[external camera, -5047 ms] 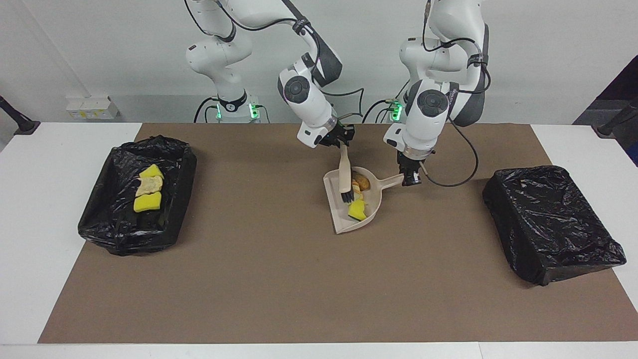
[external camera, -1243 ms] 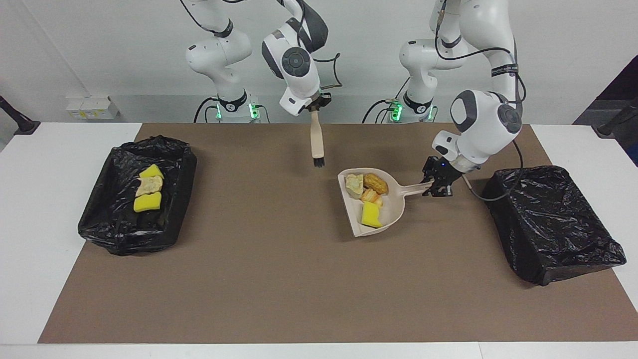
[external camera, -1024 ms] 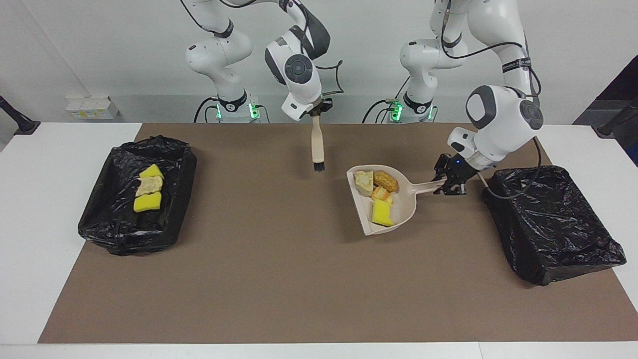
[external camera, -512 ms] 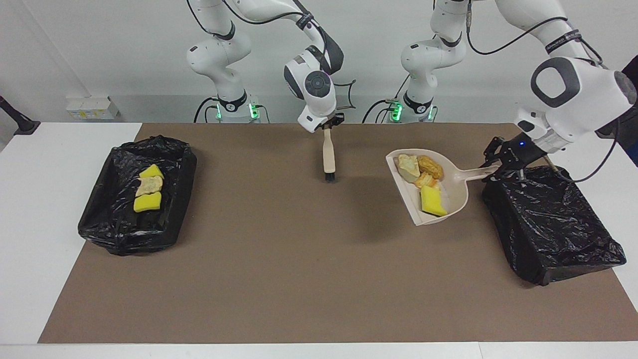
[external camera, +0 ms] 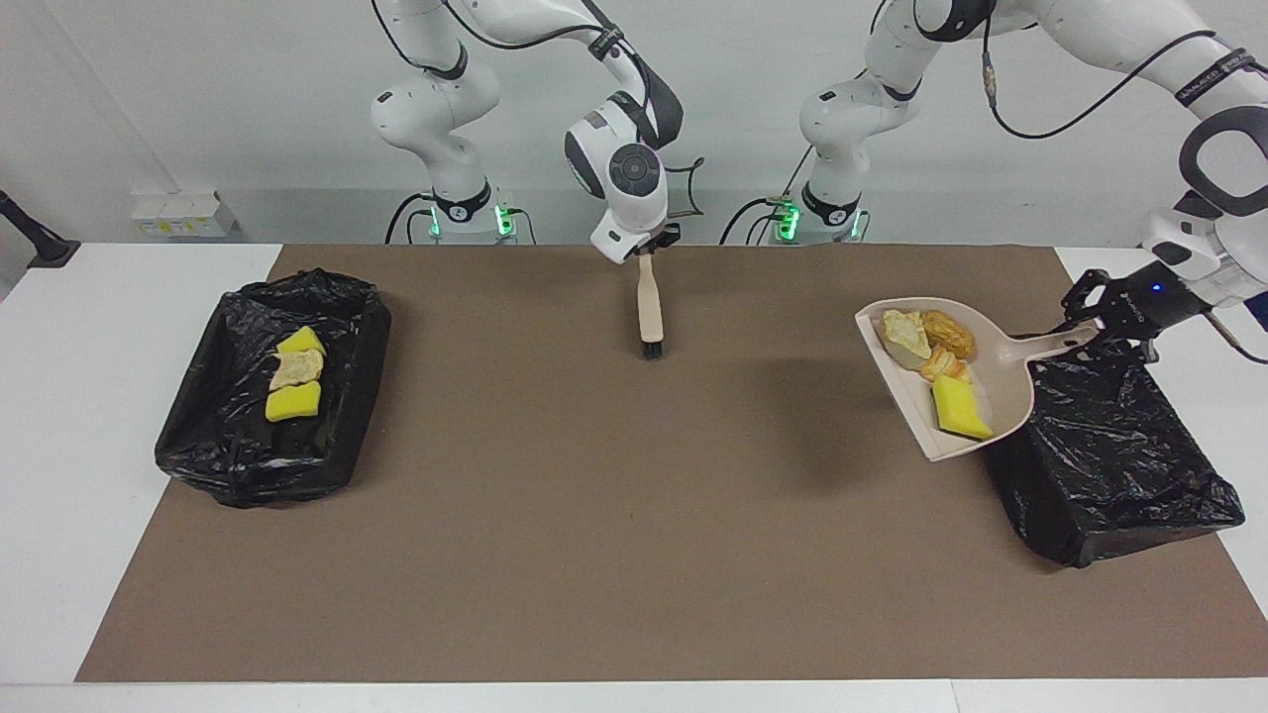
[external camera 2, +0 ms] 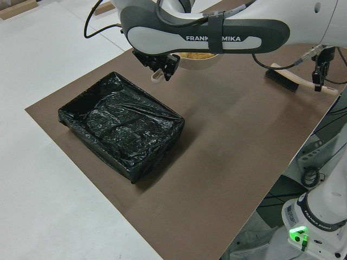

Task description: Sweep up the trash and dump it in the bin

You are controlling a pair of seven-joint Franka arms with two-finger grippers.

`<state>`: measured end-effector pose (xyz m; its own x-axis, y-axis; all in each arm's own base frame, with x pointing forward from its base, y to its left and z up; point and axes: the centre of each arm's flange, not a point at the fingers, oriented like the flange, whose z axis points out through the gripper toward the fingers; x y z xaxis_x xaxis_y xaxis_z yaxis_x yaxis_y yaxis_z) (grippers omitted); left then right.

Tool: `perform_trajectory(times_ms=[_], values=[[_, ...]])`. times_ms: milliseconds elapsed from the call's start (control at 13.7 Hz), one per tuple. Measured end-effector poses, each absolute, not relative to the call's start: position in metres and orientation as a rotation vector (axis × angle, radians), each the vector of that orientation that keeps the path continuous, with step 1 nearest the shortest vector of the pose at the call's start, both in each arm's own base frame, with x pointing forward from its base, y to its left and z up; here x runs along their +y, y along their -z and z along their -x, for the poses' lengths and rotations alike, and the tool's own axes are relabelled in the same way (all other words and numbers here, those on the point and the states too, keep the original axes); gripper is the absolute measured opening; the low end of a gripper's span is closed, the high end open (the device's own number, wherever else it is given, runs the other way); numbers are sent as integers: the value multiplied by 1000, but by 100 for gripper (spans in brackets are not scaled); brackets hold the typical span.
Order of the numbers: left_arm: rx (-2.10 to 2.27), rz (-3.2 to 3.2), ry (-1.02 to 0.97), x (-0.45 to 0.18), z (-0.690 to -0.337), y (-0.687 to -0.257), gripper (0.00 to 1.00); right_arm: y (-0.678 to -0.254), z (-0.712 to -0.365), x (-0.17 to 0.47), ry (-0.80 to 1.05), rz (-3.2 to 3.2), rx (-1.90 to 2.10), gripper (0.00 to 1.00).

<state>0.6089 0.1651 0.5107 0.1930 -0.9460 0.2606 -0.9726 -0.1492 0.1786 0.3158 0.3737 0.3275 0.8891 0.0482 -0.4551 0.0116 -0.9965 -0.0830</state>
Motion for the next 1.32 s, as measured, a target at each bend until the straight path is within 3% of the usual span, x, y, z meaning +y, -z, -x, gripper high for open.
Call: perform_trajectory(times_ms=[585, 951, 1170, 1316], values=[[-1885, -2322, -6, 264, -607, -535, 33, -333, -343, 377, -648, 2993, -47, 26], [-2080, -2369, 222, 306, -605, -551, 33, -325, -346, 377, -660, 2998, -39, 26], [-2238, -2439, 432, 316, -614, -565, 33, -325, -349, 377, -651, 2997, -32, 52], [-2291, -2497, 552, 308, -625, -569, 33, -328, -356, 377, -583, 3007, -43, 78]])
